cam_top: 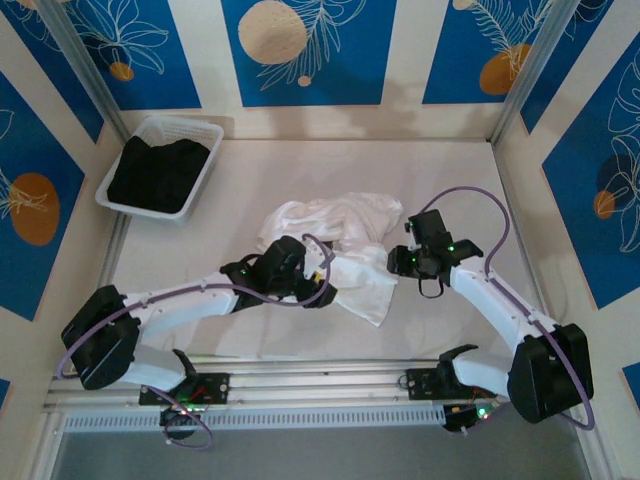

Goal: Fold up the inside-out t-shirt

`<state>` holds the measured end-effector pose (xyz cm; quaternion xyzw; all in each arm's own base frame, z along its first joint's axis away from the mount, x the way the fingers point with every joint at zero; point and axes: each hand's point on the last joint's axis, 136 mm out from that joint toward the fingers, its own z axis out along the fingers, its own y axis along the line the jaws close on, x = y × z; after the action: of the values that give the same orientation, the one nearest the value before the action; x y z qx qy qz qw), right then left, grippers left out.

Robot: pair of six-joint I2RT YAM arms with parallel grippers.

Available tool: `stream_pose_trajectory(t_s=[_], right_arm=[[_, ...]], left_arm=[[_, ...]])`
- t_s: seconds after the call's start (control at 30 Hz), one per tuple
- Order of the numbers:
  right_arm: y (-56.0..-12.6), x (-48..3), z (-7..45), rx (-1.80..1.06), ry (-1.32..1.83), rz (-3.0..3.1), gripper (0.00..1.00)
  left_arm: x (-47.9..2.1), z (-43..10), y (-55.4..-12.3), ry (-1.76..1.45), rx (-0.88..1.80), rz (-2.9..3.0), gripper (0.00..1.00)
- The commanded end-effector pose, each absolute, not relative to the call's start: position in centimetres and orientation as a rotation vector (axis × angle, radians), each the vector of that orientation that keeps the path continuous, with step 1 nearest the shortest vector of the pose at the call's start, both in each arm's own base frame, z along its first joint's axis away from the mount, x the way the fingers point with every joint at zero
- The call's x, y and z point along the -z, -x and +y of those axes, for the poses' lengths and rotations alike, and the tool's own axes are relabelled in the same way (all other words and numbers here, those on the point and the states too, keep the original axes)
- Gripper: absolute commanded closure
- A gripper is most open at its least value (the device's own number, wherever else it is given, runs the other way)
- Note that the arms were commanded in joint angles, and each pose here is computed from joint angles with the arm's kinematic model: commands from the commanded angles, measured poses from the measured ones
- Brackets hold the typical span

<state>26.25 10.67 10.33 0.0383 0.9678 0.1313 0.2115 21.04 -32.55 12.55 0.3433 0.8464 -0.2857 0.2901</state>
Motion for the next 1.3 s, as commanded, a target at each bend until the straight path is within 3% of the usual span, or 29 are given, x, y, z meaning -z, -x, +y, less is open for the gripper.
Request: stream_pose_trajectory(t_s=[0.0, 0.1, 0.27, 0.7, 0.8, 1.17, 1.27], right_arm=[[-27.0, -10.9, 13.1, -0.506, -0.048, 2.686, 0.60], [-28.4, -11.0, 12.1, -0.564, -0.135, 2.666, 0.60], [-30.2, -12.1, 9.8, -0.680, -0.283, 2.582, 0.60], [-29.9, -11.7, 7.7, -0.678, -0.330, 2.554, 0.59], [-29.9, -12.0, 7.5, -0.677, -0.325, 2.543, 0.60], [-30.3, -12.8, 7.3, -0.675, -0.317, 2.510, 0.60], [-30.6, -13.3, 7.4, -0.679, -0.306, 2.492, 0.59]], left_arm=[[-12.3, -33.3, -19.5, -1.083, 0.645, 2.152, 0.40], [-11.3, -37.7, -16.5, -1.443, 0.522, 1.928, 0.40], [-8.2, -41.5, -15.2, -1.774, 0.399, 1.680, 0.40], [-2.3, -45.7, -15.2, -2.019, 0.449, 1.632, 0.39], [-1.1, -45.5, -15.2, -2.039, 0.454, 1.703, 0.47], [-0.8, -44.7, -17.8, -1.875, 0.535, 1.982, 1.00], [-3.9, -44.2, -18.8, -1.739, 0.604, 1.985, 1.00]])
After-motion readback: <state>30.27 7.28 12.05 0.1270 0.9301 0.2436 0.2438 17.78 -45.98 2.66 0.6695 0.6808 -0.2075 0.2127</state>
